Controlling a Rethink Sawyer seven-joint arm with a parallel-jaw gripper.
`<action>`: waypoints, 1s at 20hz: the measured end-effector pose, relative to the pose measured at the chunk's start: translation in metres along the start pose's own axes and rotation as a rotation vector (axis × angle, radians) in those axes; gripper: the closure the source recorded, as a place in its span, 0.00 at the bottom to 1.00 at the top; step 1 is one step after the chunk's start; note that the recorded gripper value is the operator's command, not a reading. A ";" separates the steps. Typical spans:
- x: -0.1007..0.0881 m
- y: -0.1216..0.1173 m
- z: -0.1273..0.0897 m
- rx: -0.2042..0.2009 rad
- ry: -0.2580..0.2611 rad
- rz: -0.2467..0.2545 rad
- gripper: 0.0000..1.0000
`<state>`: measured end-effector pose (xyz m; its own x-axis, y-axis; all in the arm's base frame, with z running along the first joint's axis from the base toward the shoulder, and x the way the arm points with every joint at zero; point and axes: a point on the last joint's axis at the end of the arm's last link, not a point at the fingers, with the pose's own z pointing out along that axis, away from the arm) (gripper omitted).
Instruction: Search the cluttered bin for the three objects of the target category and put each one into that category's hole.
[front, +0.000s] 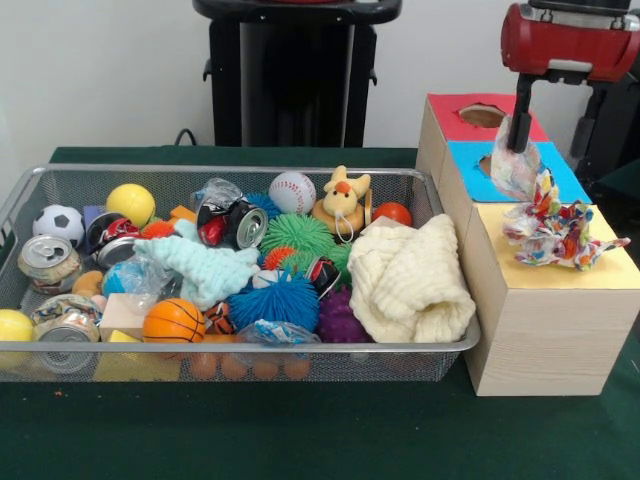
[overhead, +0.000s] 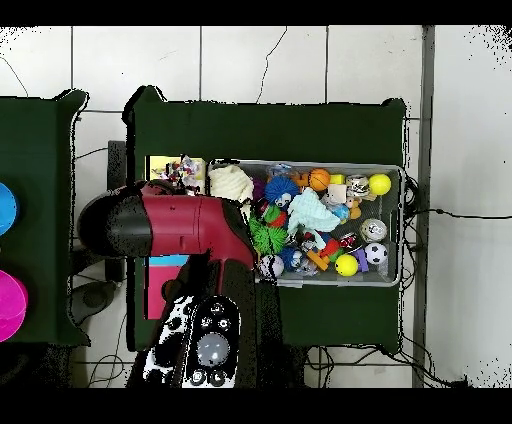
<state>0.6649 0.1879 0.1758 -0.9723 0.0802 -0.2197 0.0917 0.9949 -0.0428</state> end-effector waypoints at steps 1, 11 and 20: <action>-0.001 0.001 -0.001 -0.001 0.000 0.000 0.00; -0.003 0.009 -0.008 -0.014 -0.006 0.006 0.00; -0.022 0.008 -0.007 -0.043 -0.101 0.034 0.00</action>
<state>0.6860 0.1942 0.1872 -0.9418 0.1095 -0.3179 0.1129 0.9936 0.0079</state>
